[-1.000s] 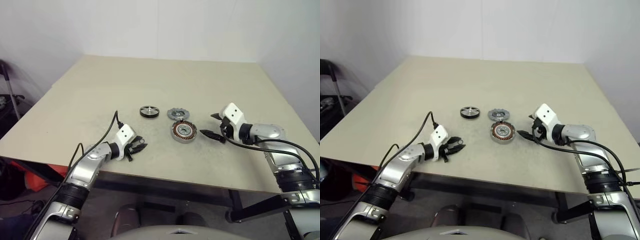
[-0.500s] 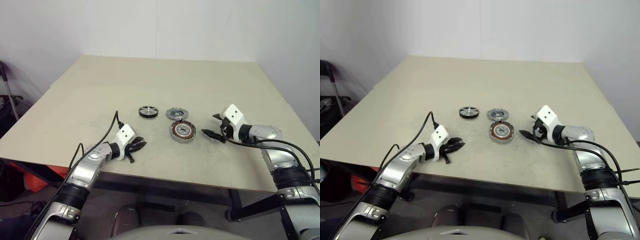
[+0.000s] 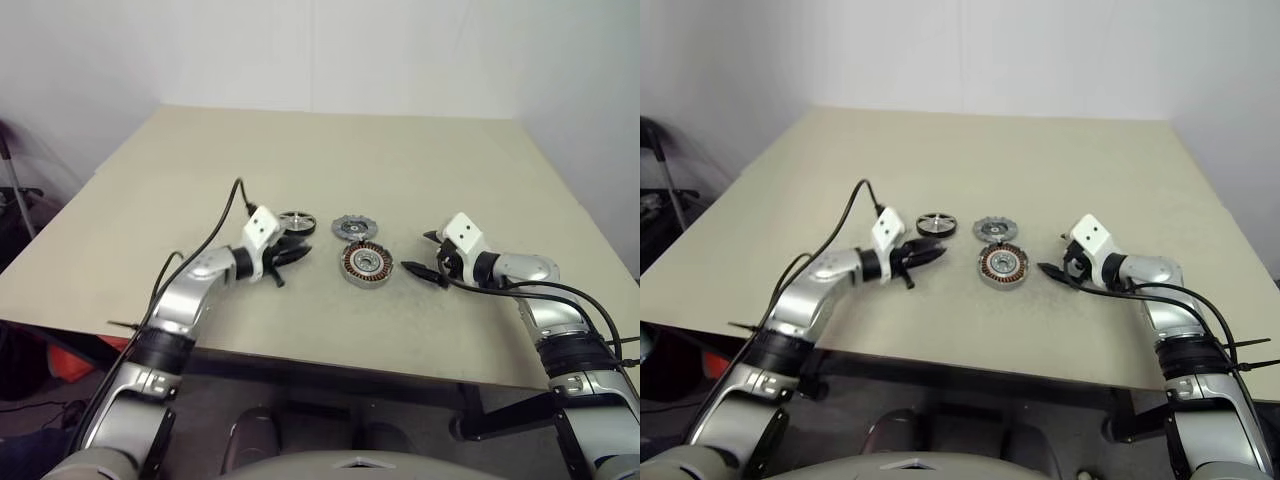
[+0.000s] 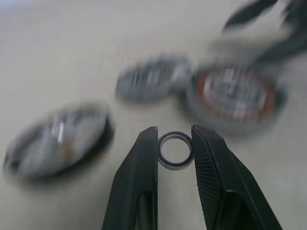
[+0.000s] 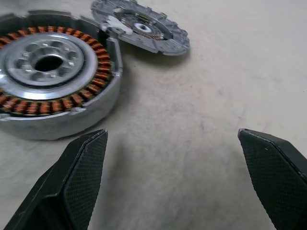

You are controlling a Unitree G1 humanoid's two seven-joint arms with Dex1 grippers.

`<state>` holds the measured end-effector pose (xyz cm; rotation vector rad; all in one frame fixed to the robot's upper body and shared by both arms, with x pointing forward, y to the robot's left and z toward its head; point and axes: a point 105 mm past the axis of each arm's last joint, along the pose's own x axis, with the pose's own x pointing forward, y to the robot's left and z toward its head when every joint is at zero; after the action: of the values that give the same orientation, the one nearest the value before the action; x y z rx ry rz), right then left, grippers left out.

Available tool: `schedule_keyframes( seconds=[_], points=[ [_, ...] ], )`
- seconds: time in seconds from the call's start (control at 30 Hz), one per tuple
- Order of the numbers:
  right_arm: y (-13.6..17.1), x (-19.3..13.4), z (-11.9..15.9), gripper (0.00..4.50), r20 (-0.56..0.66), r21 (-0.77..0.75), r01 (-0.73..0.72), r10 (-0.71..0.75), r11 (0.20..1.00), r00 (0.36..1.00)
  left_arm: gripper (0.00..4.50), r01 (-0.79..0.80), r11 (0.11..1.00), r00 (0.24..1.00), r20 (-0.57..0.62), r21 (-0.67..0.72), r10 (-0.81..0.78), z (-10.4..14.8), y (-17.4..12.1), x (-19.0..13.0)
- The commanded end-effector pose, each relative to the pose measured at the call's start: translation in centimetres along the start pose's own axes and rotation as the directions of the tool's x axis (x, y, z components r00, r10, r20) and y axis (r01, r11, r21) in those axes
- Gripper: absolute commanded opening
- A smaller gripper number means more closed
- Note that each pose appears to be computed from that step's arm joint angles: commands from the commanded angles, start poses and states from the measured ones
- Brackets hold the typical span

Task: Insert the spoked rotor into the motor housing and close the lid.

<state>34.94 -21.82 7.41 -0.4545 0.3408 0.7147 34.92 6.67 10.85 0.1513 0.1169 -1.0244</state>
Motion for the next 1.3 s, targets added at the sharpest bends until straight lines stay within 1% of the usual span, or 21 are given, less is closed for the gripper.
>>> schedule_keyframes(
  seconds=[0.03,0.13,0.3,0.53,0.8,0.97,1.03,1.07,1.13,1.27,1.3],
  points=[
    [-2.0,-1.7,-0.3,4.50,-0.031,-0.026,0.087,-0.088,0.996,0.996,0.74,0.096,0.995,0.995,0.015,0.020,-0.096,1.5,-0.6,2.0],
    [-2.4,-3.0,-0.9,4.50,-0.052,-0.030,0.107,-0.109,0.994,0.993,0.74,0.174,0.984,0.985,-0.006,0.035,-0.174,1.7,-1.3,3.7],
    [-2.8,-4.9,-1.5,4.50,-0.061,-0.033,0.155,-0.157,0.987,0.986,0.74,0.277,0.960,0.960,-0.047,0.052,-0.274,0.9,-2.7,6.1],
    [-2.0,-6.4,-2.2,4.50,-0.066,-0.014,0.193,-0.194,0.981,0.979,0.74,0.369,0.925,0.929,-0.077,0.093,-0.363,0.7,-4.5,8.3],
    [-1.1,-6.9,-2.1,4.50,-0.066,0.001,0.220,-0.219,0.976,0.973,0.74,0.352,0.930,0.934,-0.104,0.109,-0.341,0.5,-4.3,9.8],
    [-0.8,-6.9,-1.4,4.50,-0.056,-0.003,0.226,-0.225,0.974,0.973,0.74,0.329,0.935,0.943,-0.105,0.130,-0.317,0.4,-4.0,10.2],
    [-0.9,-6.8,-0.9,4.50,-0.047,-0.004,0.226,-0.226,0.974,0.973,0.74,0.333,0.936,0.941,-0.099,0.114,-0.323,0.3,-4.2,10.3],
    [-0.9,-6.8,-0.6,4.50,-0.043,-0.005,0.226,-0.226,0.974,0.973,1.25,0.339,0.935,0.939,-0.097,0.108,-0.329,0.3,-4.2,10.3],
    [-0.9,-6.7,-0.2,4.50,-0.036,-0.010,0.227,-0.227,0.974,0.973,1.70,0.342,0.934,0.938,-0.092,0.103,-0.333,0.2,-4.3,10.2],
    [-0.8,-6.4,0.5,4.50,-0.025,-0.014,0.219,-0.219,0.976,0.975,3.09,0.337,0.938,0.940,-0.075,0.078,-0.331,0.2,-4.3,10.3],
    [-0.8,-6.3,0.6,4.50,-0.022,-0.015,0.216,-0.216,0.976,0.976,3.09,0.325,0.942,0.945,-0.069,0.082,-0.320,0.4,-4.1,10.3]
  ],
)
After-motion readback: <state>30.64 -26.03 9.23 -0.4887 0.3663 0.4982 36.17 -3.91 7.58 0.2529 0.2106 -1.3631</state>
